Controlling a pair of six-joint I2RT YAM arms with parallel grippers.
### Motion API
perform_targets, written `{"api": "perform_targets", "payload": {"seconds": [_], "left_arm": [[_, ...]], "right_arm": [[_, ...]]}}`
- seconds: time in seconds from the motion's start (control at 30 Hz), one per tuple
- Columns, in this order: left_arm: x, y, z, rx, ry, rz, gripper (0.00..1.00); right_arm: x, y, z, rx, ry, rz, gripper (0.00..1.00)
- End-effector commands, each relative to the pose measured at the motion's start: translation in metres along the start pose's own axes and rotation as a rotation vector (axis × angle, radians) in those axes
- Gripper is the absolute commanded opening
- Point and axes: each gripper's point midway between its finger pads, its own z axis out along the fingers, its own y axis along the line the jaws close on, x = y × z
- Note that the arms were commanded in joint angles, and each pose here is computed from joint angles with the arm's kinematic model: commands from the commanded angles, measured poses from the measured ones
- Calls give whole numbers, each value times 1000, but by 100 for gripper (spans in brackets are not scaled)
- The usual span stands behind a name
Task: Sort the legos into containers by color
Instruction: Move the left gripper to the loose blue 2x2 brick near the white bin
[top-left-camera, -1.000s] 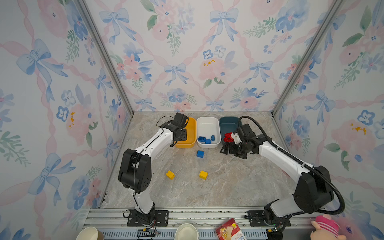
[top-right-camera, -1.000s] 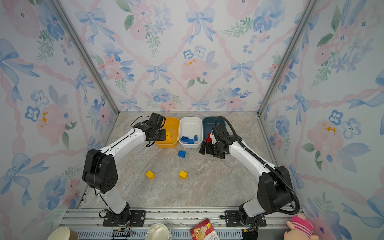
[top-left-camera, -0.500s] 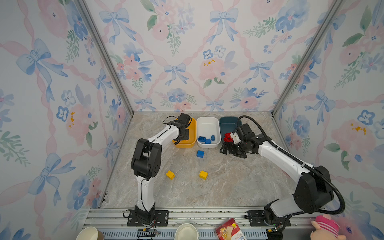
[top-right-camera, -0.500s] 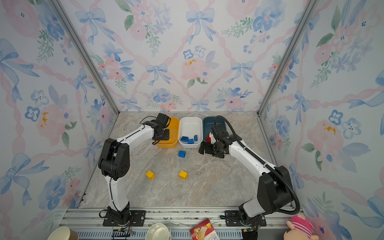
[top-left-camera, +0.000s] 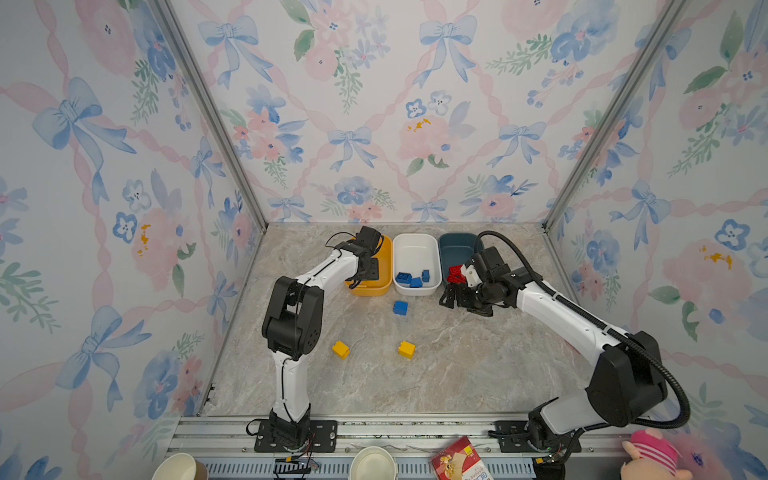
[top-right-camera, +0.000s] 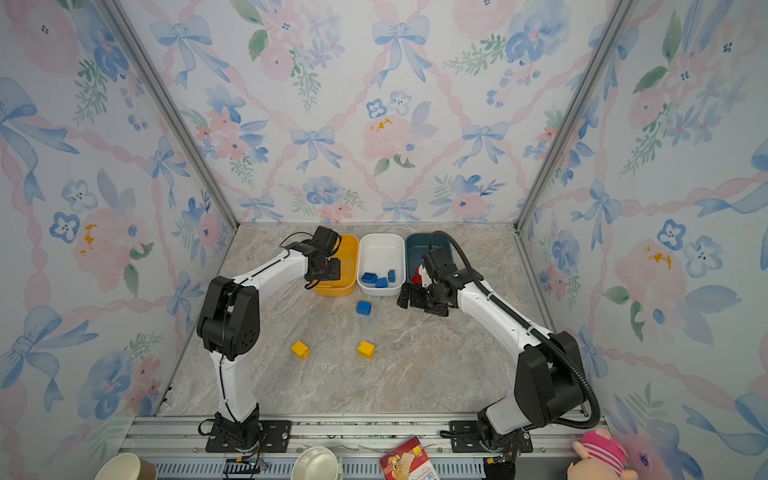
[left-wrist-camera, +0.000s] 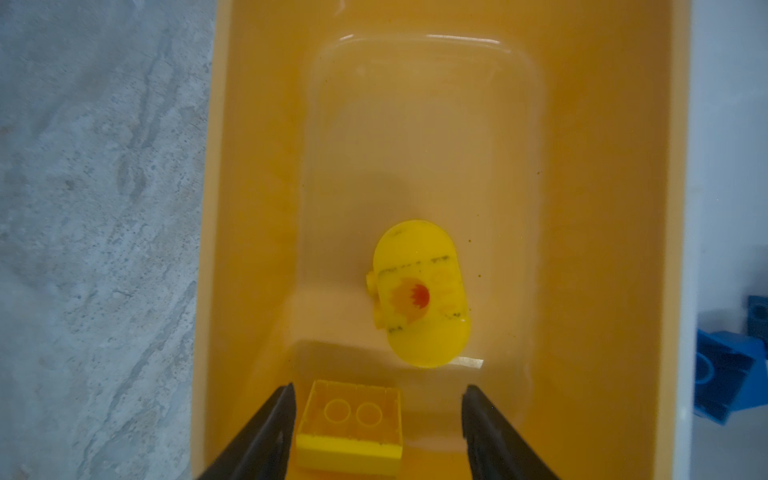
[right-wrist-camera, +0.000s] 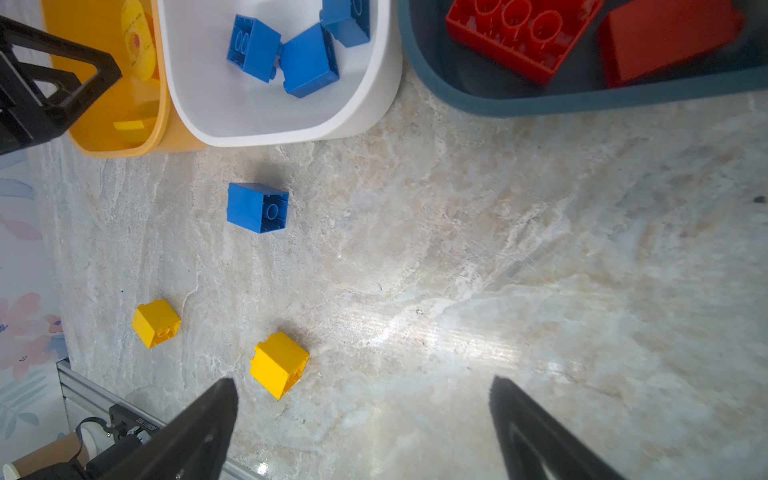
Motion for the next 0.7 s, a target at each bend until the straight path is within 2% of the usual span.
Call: {"api": "perform_targets", "payload": {"seconds": [0.0,0.23,0.4,0.67], "left_arm": [[-13,-11,-29,53,-56,-23,67],[1,-29,-55,113,-66,-8,73],[26,-42,-71,150,-49,4,80],[68,-69,-84,207,2,23,86]], "right_arm": [[-6,9,-8,-10,-24,-8,97],[-7,9,-9,-8,-28,-11,97],[-5,7,-8,-4,-29,-8,97],[-4,2,-9,1,-39,4,97]]}}
